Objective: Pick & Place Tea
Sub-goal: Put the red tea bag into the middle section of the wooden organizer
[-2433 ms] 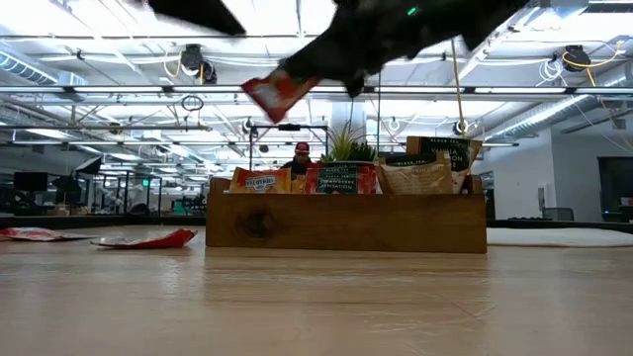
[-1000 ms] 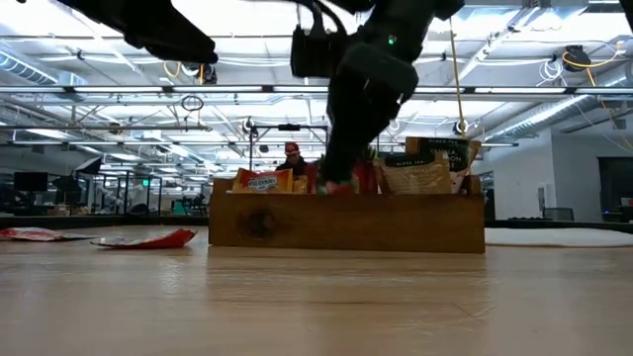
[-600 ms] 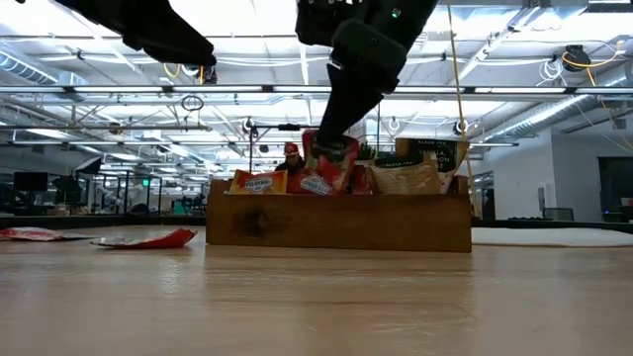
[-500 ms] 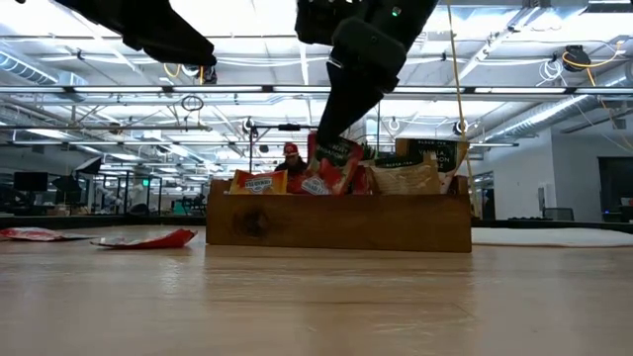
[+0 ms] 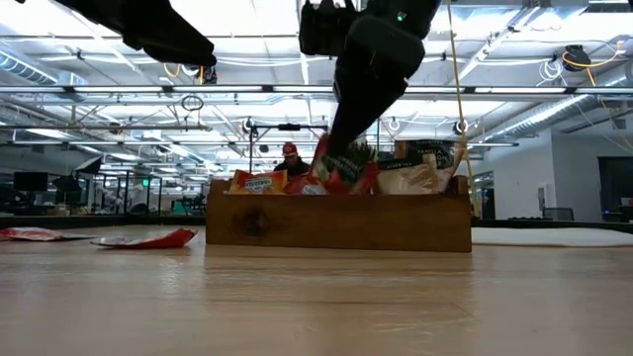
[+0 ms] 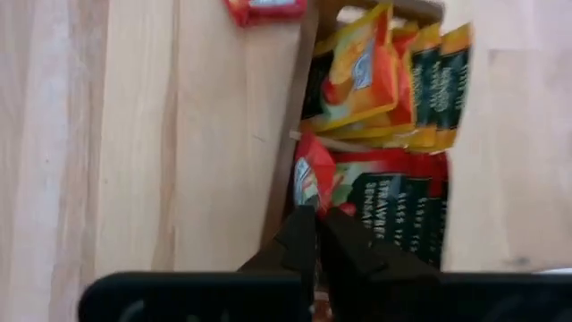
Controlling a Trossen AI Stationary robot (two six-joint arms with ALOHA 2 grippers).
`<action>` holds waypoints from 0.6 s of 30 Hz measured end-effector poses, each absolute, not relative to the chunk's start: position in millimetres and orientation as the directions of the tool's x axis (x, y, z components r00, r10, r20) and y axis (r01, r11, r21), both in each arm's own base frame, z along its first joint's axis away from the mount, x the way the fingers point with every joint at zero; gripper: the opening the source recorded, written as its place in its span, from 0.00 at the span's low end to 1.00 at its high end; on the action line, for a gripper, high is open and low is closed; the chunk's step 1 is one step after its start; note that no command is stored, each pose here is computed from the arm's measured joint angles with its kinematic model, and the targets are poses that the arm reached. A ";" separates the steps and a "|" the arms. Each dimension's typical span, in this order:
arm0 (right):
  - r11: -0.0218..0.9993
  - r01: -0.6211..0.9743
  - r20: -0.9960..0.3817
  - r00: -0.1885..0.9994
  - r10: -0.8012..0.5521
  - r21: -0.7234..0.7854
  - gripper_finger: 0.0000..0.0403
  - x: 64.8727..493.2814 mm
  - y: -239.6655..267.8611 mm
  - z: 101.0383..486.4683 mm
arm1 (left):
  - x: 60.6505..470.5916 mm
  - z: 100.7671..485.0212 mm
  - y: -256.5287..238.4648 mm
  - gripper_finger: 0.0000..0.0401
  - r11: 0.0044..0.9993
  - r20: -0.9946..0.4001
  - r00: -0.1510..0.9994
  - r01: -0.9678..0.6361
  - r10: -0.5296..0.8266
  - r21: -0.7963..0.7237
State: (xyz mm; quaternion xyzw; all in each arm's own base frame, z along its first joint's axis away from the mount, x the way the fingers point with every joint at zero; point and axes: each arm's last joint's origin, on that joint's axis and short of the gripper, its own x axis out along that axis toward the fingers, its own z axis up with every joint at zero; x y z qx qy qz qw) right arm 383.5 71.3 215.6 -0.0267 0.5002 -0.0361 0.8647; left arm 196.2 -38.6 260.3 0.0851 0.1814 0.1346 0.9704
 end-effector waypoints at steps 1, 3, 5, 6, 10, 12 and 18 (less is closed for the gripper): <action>0.996 0.033 -0.868 0.489 -0.086 -0.080 0.01 383.8 71.4 213.6 | 196.2 260.4 -38.6 0.77 0.950 -0.329 0.898 -0.231 0.292 0.212; 0.996 0.017 -0.873 0.479 -0.089 -0.092 0.00 384.1 71.3 210.5 | 196.2 260.3 -38.6 0.77 0.950 -0.329 0.898 -0.231 0.292 0.212; 0.994 0.022 -0.872 0.478 -0.103 -0.105 0.00 384.0 71.0 210.3 | 196.2 260.3 -38.6 0.77 0.950 -0.329 0.898 -0.231 0.292 0.211; 0.993 0.027 -0.874 0.472 -0.115 -0.116 0.00 383.6 70.6 211.2 | 196.2 260.4 -38.6 0.77 0.950 -0.329 0.898 -0.232 0.292 0.211; 0.991 0.037 -0.900 0.416 -0.131 -0.128 0.00 381.1 69.6 222.0 | 196.3 260.5 -38.6 0.77 0.950 -0.327 0.899 -0.232 0.292 0.211; 0.988 0.052 -0.899 0.412 -0.151 -0.142 0.00 381.3 69.1 226.7 | 196.2 260.5 -38.6 0.77 0.950 -0.327 0.899 -0.232 0.292 0.211; 0.988 0.050 -0.904 0.400 -0.153 -0.146 0.00 382.1 69.2 242.7 | 196.4 260.8 -38.6 0.77 0.950 -0.324 0.900 -0.233 0.292 0.209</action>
